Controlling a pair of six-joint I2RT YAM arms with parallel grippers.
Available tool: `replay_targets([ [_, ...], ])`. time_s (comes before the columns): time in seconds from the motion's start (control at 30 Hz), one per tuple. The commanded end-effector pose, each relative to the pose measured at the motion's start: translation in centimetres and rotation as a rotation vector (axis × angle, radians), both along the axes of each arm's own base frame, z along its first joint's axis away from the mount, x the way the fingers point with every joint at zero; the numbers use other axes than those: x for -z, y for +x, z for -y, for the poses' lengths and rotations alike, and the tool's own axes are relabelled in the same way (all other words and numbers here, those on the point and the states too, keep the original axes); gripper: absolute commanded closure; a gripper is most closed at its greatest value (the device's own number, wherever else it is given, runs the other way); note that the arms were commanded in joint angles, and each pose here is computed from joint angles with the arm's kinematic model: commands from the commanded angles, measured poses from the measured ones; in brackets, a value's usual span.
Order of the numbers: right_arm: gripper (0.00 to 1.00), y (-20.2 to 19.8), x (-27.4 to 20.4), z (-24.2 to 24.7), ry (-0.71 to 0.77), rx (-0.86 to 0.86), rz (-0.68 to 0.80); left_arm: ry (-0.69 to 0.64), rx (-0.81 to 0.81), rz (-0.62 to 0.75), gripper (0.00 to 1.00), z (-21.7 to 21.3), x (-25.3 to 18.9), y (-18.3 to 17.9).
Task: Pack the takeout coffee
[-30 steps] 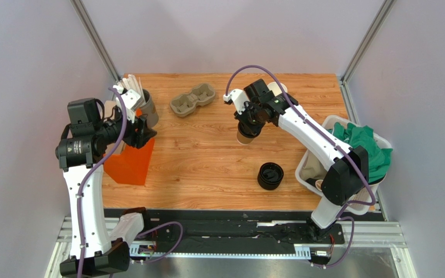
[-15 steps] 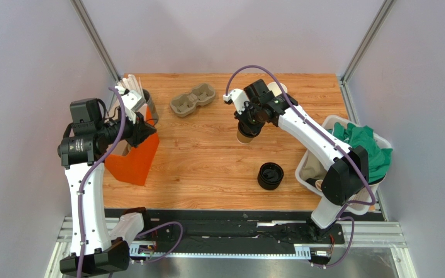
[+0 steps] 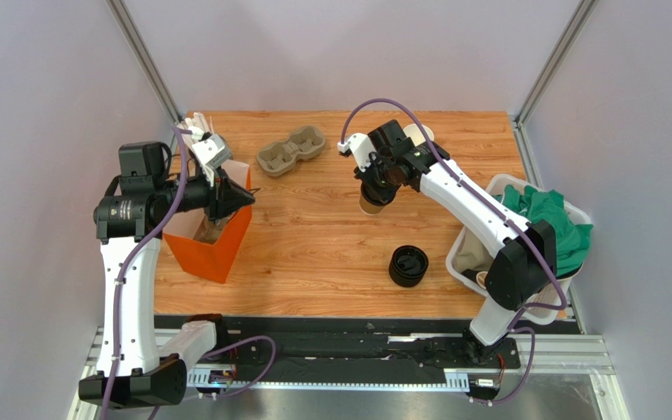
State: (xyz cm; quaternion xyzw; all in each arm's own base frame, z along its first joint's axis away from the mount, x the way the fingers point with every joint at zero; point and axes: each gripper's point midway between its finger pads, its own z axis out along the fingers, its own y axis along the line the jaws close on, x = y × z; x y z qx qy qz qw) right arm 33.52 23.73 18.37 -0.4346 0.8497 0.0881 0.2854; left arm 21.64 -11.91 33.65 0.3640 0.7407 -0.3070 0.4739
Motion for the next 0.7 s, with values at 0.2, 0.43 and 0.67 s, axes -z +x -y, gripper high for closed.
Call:
replay_targets([
  [0.2, 1.0, 1.2, -0.6, -0.1, 0.0, 0.038, 0.055, -0.069, 0.146, 0.064, 0.8, 2.7, -3.3, -1.3],
  [0.43, 1.0, 1.8, -0.4, 0.3, -0.02, 0.07, 0.076, -0.079, 0.275, 0.051, 0.8, 5.7, -2.7, -2.5],
  [0.67, 1.0, 2.6, -0.4, 1.2, -0.05, 0.115, 0.105, -0.096, 0.345, 0.078, 0.8, 7.5, -3.9, -2.8],
])
